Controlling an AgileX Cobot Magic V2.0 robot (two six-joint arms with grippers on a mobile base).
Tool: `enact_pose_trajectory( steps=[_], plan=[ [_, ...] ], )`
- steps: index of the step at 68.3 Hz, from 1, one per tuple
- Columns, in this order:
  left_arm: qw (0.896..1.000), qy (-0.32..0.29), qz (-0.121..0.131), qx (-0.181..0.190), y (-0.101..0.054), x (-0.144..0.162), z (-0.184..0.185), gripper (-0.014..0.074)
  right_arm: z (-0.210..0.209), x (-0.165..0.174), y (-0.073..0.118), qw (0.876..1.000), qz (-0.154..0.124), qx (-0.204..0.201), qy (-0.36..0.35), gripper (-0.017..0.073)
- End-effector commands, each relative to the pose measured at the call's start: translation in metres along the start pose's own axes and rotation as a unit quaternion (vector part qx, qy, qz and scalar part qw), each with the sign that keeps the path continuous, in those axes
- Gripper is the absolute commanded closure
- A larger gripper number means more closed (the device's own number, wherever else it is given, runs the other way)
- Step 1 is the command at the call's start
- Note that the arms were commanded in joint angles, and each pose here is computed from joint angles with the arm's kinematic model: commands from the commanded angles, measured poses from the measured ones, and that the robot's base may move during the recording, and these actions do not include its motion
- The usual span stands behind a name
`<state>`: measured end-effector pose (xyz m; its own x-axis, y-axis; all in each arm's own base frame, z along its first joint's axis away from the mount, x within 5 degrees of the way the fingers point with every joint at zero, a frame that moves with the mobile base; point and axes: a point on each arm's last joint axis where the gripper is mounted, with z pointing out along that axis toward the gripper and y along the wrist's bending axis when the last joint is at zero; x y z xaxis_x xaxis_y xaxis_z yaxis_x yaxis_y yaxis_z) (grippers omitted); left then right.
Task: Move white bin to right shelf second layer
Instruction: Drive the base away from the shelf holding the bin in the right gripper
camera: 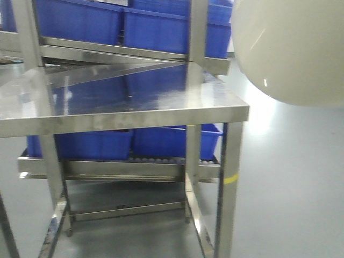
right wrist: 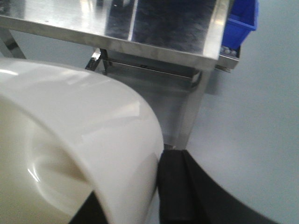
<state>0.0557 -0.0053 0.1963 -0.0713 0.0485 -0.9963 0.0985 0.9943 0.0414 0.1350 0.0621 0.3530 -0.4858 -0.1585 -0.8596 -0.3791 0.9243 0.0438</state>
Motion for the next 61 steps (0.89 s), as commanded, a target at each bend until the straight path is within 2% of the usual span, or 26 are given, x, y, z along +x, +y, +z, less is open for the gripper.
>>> enact_pose_trajectory(
  steps=[1,61],
  plan=[
    [1.000,-0.031,-0.001,0.002,-0.0005,0.0038,0.0010,0.0509,-0.0079,-0.0164,0.0003,0.998,-0.001,-0.003,-0.064,0.0503],
    [1.000,-0.031,-0.001,0.002,-0.0005,0.0038,0.0010,0.0509,-0.0079,-0.0164,0.0003,0.998,-0.001,-0.003,-0.064,0.0503]
  ],
)
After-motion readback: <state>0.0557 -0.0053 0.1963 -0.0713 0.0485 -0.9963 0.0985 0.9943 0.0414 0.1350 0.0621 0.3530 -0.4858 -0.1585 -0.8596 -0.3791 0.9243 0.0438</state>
